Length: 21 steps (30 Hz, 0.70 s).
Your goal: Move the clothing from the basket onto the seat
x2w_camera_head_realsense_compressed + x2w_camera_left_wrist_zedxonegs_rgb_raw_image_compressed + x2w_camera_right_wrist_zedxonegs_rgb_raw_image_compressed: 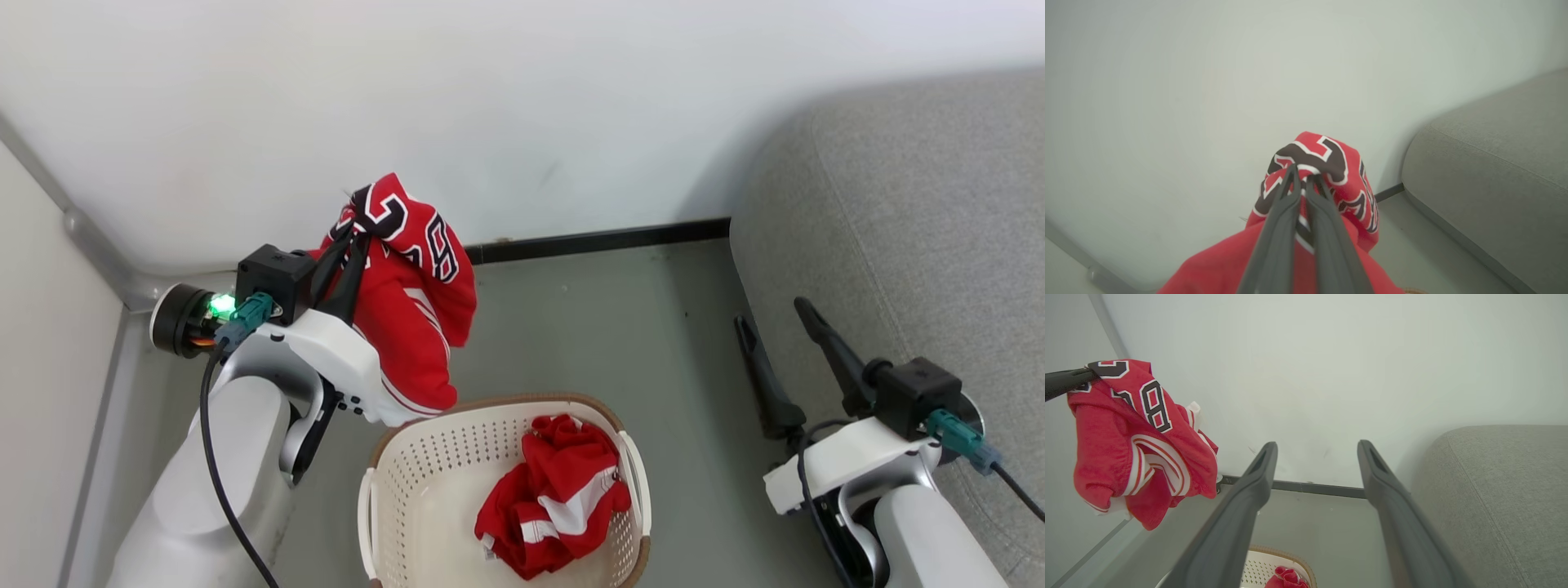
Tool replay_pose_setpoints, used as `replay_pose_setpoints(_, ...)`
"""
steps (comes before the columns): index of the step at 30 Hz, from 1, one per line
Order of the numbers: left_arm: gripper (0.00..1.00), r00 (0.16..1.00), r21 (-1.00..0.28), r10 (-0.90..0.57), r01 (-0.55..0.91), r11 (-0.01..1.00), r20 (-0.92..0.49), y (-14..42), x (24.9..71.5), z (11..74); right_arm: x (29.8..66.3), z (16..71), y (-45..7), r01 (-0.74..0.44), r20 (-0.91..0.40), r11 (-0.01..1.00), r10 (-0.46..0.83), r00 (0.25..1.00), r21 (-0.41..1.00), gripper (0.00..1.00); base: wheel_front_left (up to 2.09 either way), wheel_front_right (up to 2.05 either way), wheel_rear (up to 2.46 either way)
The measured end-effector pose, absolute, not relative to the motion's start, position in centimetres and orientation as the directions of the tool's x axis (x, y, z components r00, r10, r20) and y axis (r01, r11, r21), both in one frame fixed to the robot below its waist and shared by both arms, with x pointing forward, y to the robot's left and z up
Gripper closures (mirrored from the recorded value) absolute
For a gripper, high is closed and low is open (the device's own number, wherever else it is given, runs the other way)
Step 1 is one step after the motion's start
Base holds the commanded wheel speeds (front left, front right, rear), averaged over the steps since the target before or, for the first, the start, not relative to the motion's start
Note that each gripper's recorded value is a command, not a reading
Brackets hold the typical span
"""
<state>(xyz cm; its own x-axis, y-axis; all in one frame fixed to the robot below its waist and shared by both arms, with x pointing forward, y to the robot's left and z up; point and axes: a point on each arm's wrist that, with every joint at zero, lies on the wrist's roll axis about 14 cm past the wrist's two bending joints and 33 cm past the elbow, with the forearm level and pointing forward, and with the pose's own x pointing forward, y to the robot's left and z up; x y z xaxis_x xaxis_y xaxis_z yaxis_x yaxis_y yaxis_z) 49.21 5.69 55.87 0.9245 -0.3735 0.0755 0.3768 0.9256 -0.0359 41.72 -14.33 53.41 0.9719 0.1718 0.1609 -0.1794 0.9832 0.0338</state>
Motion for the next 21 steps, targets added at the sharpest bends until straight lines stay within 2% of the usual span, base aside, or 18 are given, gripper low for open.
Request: replay_pose_setpoints(21, 1.0, 0.909, -0.027, -0.402, 0.407, 0.913, 0.109, 5.5, 44.2, 60.1, 37.7, 54.5, -12.4, -0.236, 0.187, 0.972, 0.227, 0.956, 0.024, 0.0, 0.0, 0.0, 0.0)
